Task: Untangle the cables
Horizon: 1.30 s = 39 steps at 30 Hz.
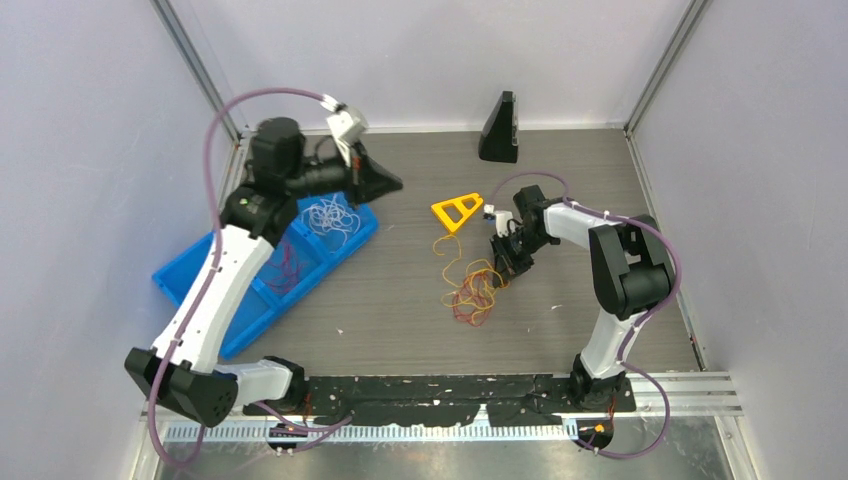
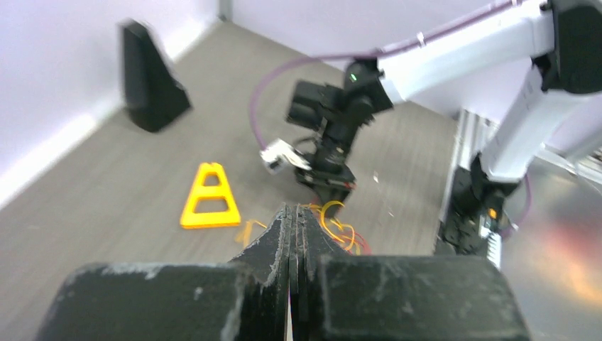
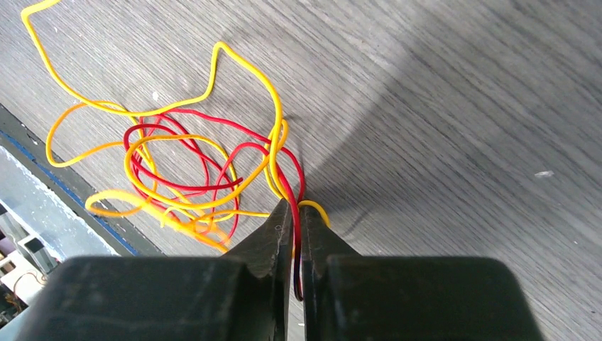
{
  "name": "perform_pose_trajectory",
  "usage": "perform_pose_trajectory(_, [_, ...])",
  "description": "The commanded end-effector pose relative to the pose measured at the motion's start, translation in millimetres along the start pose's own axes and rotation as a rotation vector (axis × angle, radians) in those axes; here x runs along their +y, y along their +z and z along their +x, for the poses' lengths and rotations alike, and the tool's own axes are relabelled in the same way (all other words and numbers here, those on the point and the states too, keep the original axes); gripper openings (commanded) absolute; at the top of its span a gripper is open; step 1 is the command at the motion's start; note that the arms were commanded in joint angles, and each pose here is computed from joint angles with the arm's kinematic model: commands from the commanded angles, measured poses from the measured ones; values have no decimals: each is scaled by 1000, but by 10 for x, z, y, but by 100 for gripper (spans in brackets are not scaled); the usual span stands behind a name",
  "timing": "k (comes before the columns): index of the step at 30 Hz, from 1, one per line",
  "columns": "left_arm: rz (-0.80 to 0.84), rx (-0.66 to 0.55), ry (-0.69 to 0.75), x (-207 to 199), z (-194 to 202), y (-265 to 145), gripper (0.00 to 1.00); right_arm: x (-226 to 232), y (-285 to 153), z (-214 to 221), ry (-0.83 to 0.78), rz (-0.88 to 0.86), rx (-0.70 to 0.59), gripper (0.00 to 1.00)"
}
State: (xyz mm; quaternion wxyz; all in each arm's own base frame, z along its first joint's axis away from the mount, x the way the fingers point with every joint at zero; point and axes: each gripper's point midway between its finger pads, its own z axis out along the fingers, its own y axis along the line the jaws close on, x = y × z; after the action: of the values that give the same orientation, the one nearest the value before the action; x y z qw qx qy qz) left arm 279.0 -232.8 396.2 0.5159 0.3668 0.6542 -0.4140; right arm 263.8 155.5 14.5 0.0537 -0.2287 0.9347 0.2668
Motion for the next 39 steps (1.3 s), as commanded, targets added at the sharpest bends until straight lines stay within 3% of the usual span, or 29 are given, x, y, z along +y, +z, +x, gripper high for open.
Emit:
perform_pose_trajectory(1, [-50, -89, 58, -121, -471, -385, 0, -154, 6, -37, -18, 62, 20, 13])
perform_pose_trajectory(3, [-57, -29, 67, -95, -268, -397, 0, -81, 9, -49, -21, 20, 18, 12])
perform_pose_trajectory(4, [-56, -6, 67, -75, -142, -381, 10, 21, -4, -78, -27, -33, 2, 10])
perform_pose_trajectory(6, [-47, 11, 7, -37, 108, -311, 43, 202, -72, -159, -45, -115, -39, 7])
perform_pose_trajectory(7, [-33, 15, -9, -42, 221, -262, 53, 270, -110, -184, -52, -143, -52, 6])
perform_pose_trajectory(10, [44, 61, 68, -153, 609, -38, 62, 588, -332, -347, -108, -266, -133, 6])
perform_pose_trajectory(14, [168, 146, 152, -287, 1075, 324, 64, 825, -577, -480, -174, -326, -199, 6])
perform_pose_trajectory(19, [260, 203, 159, -319, 1338, 770, 67, 992, -726, -502, -221, -356, -211, 5])
perform_pose_trajectory(28, [359, 300, -50, -418, 1671, 1237, 67, 1108, -721, -488, -262, -332, -206, 6])
perform_pose_trajectory(39, [374, 326, -297, -503, 1838, 1479, 43, 1051, -682, -603, -217, -280, -206, 6])
